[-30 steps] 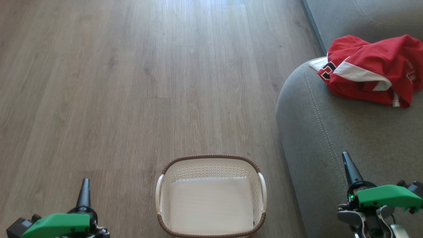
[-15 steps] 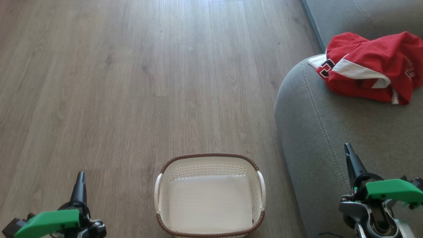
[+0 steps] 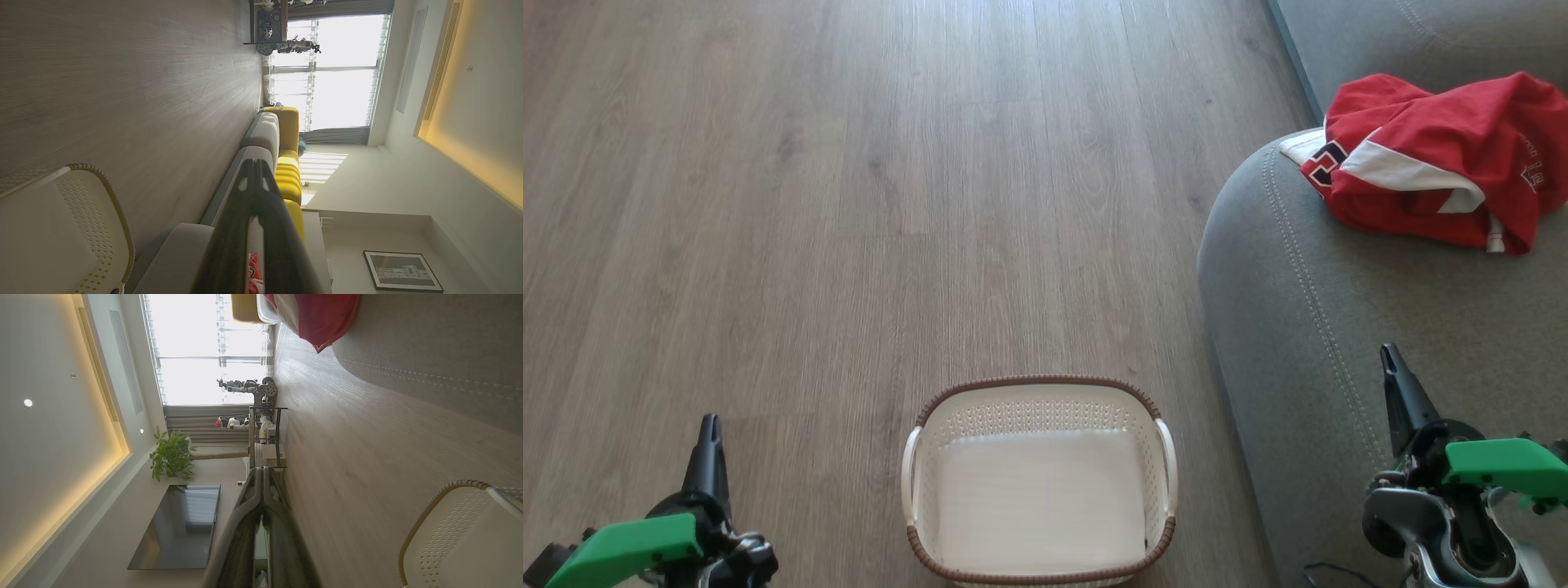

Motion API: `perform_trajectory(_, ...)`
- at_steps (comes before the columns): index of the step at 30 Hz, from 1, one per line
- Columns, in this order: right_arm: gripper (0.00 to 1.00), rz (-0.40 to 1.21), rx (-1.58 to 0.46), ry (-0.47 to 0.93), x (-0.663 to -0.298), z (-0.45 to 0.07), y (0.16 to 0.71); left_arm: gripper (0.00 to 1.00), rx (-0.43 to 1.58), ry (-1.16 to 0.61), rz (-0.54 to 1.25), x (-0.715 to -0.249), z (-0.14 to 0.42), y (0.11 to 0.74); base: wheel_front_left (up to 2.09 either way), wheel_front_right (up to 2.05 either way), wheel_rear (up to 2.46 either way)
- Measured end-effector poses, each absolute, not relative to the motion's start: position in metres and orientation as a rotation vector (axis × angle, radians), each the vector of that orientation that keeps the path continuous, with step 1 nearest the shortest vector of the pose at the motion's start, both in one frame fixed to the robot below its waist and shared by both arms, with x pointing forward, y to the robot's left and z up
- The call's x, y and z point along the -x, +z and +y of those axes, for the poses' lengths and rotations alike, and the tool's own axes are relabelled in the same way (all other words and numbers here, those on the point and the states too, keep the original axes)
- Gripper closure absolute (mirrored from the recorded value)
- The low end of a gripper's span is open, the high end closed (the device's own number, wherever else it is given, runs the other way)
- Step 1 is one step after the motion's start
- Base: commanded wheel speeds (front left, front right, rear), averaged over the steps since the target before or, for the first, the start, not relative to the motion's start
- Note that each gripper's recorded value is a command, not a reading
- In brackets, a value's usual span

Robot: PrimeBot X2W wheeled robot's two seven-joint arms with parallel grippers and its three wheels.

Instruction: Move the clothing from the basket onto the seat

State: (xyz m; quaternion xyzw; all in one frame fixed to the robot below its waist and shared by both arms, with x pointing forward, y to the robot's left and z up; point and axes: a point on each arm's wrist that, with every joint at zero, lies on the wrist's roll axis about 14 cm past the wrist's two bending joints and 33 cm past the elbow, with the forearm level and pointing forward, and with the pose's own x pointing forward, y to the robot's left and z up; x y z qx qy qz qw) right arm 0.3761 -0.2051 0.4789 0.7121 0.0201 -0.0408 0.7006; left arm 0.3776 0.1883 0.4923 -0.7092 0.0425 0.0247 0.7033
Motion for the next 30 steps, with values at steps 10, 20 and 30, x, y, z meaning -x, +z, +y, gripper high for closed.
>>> perform_trajectory(10,1.0,0.048,-1.582,-0.088,-0.3762,-0.2048,0.479,1.0,1.578,0.055,0.094,-0.3777,0.1884,0.4925,0.0,0.0,0.0)
perform_trajectory(20,1.0,0.048,-1.587,-0.086,-0.3763,-0.2046,0.4792,1.0,1.578,0.055,0.094,-0.3777,0.1884,0.4926,0.0,0.0,0.0)
perform_trajectory(30,1.0,0.046,-1.587,-0.089,-0.3765,-0.2052,0.4794,1.0,1.578,0.055,0.093,-0.3777,0.1885,0.4926,0.0,0.0,0.0)
